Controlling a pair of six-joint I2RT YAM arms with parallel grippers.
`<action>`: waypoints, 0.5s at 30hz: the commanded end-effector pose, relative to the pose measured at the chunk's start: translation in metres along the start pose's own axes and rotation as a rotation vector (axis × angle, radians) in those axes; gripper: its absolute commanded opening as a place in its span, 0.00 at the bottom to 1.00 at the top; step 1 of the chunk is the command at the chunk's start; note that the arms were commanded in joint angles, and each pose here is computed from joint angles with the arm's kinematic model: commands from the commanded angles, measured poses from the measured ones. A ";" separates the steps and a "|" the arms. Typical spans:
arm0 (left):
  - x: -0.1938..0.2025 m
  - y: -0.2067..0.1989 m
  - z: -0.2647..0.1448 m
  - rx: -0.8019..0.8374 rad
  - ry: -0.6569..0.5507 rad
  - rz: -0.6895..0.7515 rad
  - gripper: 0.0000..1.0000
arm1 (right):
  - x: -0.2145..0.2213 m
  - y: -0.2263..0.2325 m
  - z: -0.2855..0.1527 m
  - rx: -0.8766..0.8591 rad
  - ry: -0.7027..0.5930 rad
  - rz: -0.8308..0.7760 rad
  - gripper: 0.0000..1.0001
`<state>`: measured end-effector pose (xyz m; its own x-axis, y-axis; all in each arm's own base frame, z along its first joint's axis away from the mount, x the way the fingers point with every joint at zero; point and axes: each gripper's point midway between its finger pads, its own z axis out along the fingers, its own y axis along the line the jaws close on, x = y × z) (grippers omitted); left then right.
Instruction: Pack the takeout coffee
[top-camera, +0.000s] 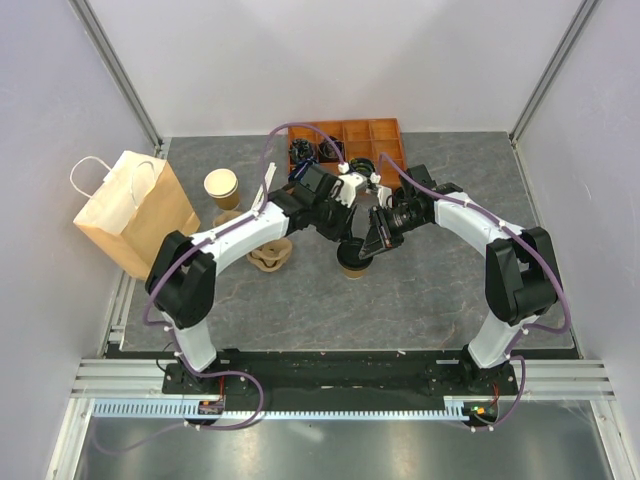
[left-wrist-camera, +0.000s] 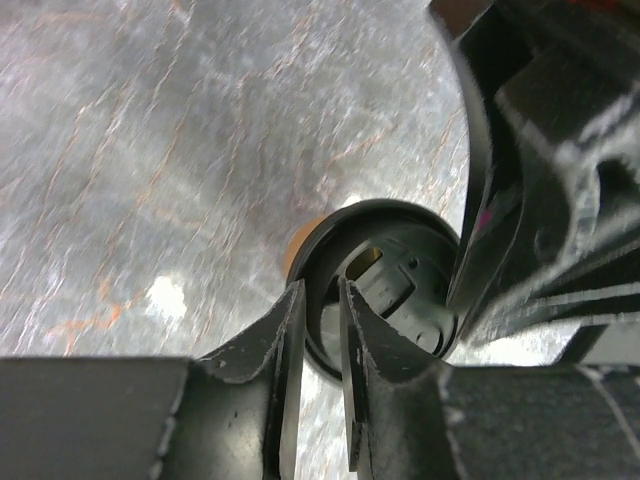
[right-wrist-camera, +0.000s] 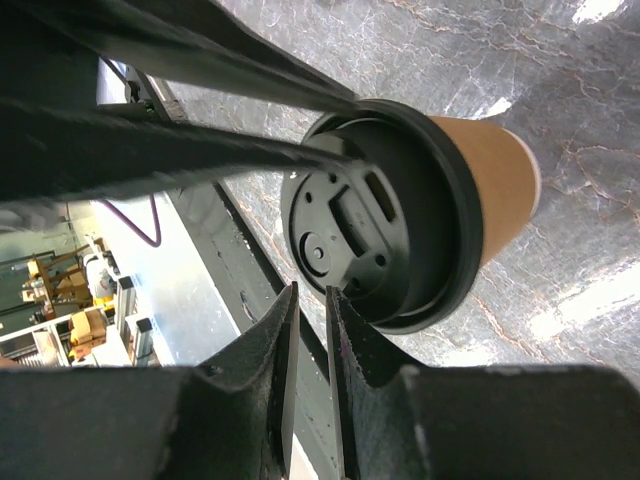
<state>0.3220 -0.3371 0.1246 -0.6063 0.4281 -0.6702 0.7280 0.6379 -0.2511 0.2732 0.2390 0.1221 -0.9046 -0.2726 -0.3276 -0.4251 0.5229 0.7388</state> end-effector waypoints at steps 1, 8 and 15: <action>-0.056 -0.019 -0.065 0.026 -0.167 0.034 0.28 | 0.000 -0.016 0.004 0.065 -0.001 -0.013 0.25; -0.026 -0.050 -0.083 0.045 -0.117 0.123 0.29 | -0.001 -0.018 0.004 0.072 -0.004 -0.006 0.24; 0.012 -0.048 -0.044 0.033 -0.021 0.133 0.27 | -0.001 -0.024 0.006 0.091 -0.001 0.011 0.21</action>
<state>0.2630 -0.3396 0.2064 -0.4755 0.4201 -0.7729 0.8175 0.5355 -0.2119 0.2743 0.2385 0.1211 -0.9087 -0.2658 -0.3221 -0.4169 0.5336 0.7358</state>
